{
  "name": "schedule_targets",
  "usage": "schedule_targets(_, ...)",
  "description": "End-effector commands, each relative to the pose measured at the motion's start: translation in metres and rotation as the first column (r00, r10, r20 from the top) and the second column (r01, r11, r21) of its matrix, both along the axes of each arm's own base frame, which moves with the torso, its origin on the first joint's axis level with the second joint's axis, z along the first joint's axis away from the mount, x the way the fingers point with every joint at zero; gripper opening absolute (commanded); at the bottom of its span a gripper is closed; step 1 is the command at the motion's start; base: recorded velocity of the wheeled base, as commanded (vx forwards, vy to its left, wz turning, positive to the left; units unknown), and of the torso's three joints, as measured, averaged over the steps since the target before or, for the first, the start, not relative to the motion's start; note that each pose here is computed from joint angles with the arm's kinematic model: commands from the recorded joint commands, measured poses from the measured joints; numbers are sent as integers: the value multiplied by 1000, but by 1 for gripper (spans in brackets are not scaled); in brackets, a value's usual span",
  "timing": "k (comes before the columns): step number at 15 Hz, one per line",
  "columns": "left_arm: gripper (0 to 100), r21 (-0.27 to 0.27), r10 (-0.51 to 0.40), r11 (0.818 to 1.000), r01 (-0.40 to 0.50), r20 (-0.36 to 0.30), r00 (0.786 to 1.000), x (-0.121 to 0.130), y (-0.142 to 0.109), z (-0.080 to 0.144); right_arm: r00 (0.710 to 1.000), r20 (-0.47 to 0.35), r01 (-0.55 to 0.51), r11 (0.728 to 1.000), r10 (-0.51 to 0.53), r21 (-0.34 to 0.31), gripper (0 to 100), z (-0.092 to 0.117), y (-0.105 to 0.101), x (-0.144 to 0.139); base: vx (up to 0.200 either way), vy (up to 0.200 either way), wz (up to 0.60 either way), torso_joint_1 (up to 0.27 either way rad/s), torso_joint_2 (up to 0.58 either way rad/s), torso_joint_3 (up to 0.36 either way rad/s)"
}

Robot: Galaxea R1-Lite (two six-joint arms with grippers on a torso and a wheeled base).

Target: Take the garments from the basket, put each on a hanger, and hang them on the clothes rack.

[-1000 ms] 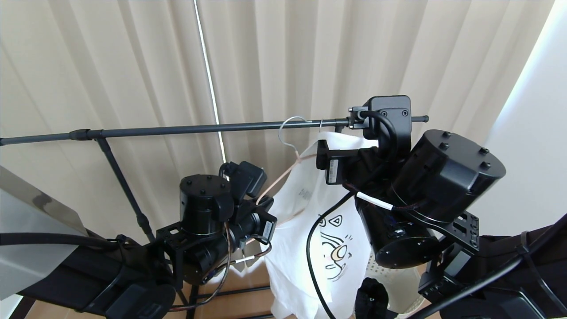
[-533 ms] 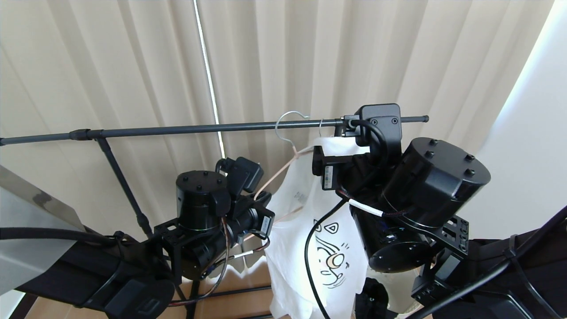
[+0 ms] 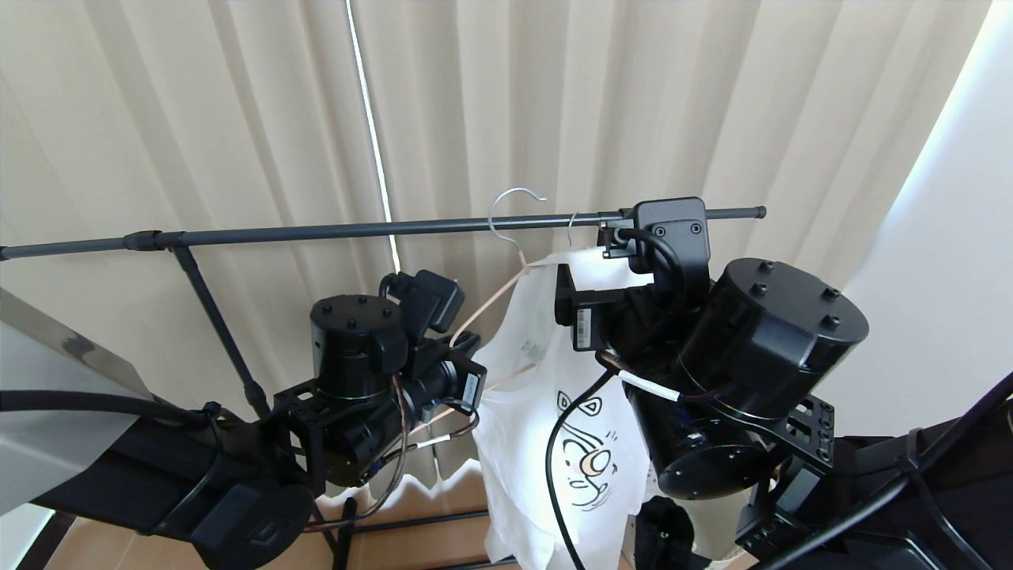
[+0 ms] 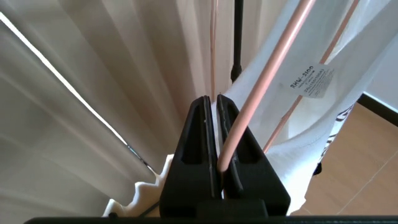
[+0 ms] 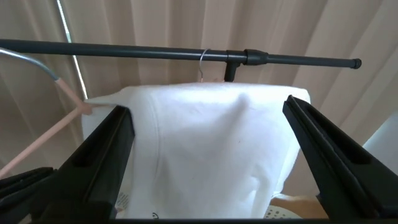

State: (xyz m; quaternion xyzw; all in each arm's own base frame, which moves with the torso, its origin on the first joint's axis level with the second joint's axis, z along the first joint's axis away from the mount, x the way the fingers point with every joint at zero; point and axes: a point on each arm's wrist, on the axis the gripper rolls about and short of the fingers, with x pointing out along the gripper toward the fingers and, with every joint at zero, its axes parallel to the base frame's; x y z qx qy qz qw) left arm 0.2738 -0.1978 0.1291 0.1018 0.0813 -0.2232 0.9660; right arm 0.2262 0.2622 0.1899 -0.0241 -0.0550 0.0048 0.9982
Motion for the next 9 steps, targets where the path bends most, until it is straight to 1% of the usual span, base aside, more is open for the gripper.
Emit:
schedule_targets(1, 0, -4, 12, 1000, -12, 2, 1000, 3, 3, 1, 1000, -4, -6, 1000, 6, -5, 100, -2, 1, -2, 0, 0, 0, 0, 0, 0)
schedule_targets(3, 0, -14, 27, 1000, -27, 6, 1000, 7, 6, 2, 1000, -12, -9, 1000, 9, -16, 100, -5, 1, -3, 0, 0, 0, 0, 0, 0)
schedule_targets(6, 0, -23, 27, 999, -27, 7, 1000, 7, 6, 4, 1000, -23, -10, 1000, 9, -29, 100, -11, 3, -2, 0, 0, 0, 0, 0, 0)
schedule_targets(9, 0, -23, 27, 999, -27, 7, 1000, 7, 6, 4, 1000, -19, -9, 1000, 9, -28, 100, -9, 2, -2, 0, 0, 0, 0, 0, 0)
